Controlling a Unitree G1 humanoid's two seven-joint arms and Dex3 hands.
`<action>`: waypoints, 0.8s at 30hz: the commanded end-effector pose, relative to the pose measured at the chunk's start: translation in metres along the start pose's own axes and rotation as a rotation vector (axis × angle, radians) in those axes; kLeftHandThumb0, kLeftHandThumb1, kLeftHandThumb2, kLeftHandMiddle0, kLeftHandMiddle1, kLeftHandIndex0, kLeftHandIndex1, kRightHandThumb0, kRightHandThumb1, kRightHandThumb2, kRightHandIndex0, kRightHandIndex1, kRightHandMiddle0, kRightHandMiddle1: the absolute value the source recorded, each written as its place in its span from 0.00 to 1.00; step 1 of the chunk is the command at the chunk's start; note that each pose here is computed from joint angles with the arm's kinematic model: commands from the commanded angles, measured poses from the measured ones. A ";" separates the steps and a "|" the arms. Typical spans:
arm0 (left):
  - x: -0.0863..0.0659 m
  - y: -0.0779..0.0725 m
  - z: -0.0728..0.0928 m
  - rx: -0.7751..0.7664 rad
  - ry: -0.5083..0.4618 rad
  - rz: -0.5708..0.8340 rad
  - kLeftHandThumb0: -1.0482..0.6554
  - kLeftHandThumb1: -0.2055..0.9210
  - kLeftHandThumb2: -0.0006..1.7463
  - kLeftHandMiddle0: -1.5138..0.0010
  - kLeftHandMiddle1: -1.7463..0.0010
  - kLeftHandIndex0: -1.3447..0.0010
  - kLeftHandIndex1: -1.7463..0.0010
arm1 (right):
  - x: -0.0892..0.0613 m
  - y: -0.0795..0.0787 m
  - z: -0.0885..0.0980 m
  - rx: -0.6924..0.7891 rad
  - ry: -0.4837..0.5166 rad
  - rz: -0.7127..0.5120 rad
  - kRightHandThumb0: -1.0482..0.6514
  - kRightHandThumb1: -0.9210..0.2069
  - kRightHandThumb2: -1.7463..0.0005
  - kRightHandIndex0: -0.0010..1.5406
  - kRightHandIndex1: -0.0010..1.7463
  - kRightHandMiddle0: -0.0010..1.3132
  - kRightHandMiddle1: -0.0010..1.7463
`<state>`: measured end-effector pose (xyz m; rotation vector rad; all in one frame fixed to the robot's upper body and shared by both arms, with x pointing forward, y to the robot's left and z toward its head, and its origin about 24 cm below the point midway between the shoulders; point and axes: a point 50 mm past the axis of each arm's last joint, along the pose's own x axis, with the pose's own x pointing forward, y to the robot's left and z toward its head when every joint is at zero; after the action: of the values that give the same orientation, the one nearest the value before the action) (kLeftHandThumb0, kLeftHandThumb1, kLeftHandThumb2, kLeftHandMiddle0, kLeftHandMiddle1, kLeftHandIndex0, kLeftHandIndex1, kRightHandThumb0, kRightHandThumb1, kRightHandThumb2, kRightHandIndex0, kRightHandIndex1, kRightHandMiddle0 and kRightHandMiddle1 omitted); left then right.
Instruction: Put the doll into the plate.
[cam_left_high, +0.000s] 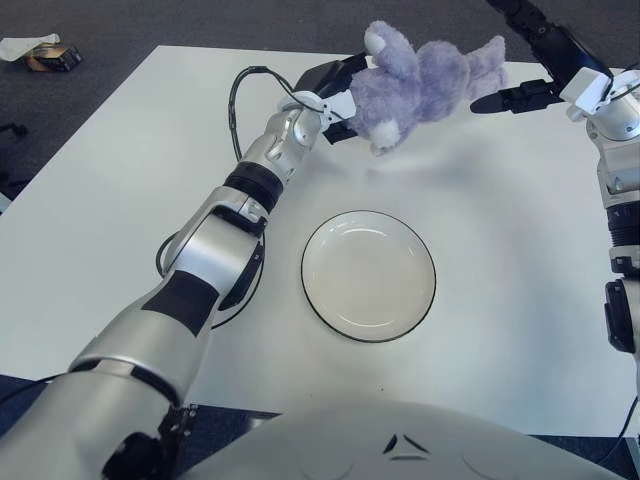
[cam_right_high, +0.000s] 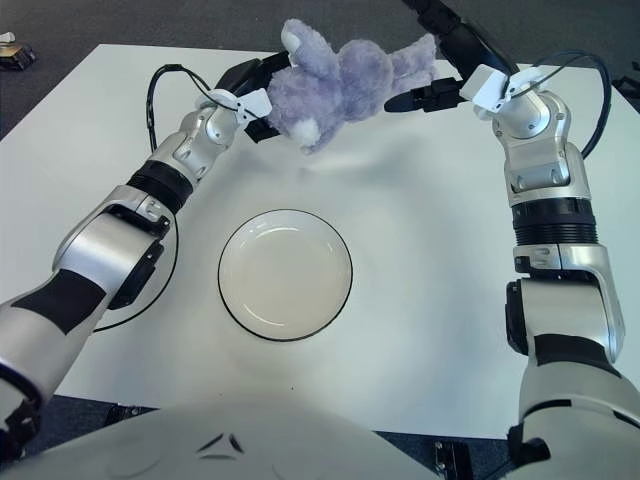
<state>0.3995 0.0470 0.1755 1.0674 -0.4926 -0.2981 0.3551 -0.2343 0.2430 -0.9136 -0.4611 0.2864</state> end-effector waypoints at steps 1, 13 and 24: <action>0.003 0.011 0.006 0.130 -0.095 0.076 0.31 0.36 0.83 0.08 0.00 0.47 0.00 | 0.004 -0.008 0.004 0.018 -0.030 -0.010 0.30 0.19 1.00 0.00 0.00 0.00 0.00; -0.004 0.014 -0.001 0.542 -0.267 0.163 0.32 0.42 0.79 0.10 0.00 0.51 0.00 | 0.009 -0.004 -0.002 0.165 -0.018 0.093 0.35 0.20 0.99 0.00 0.00 0.00 0.00; -0.007 0.032 -0.006 1.024 -0.530 0.155 0.33 0.45 0.77 0.09 0.00 0.53 0.00 | 0.014 -0.002 0.000 0.129 0.052 0.140 0.31 0.48 0.60 0.00 0.00 0.00 0.00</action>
<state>0.3950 0.0665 0.1846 1.8422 -1.1590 -0.2122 0.3660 -0.2307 0.2417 -0.8015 -0.3377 0.4360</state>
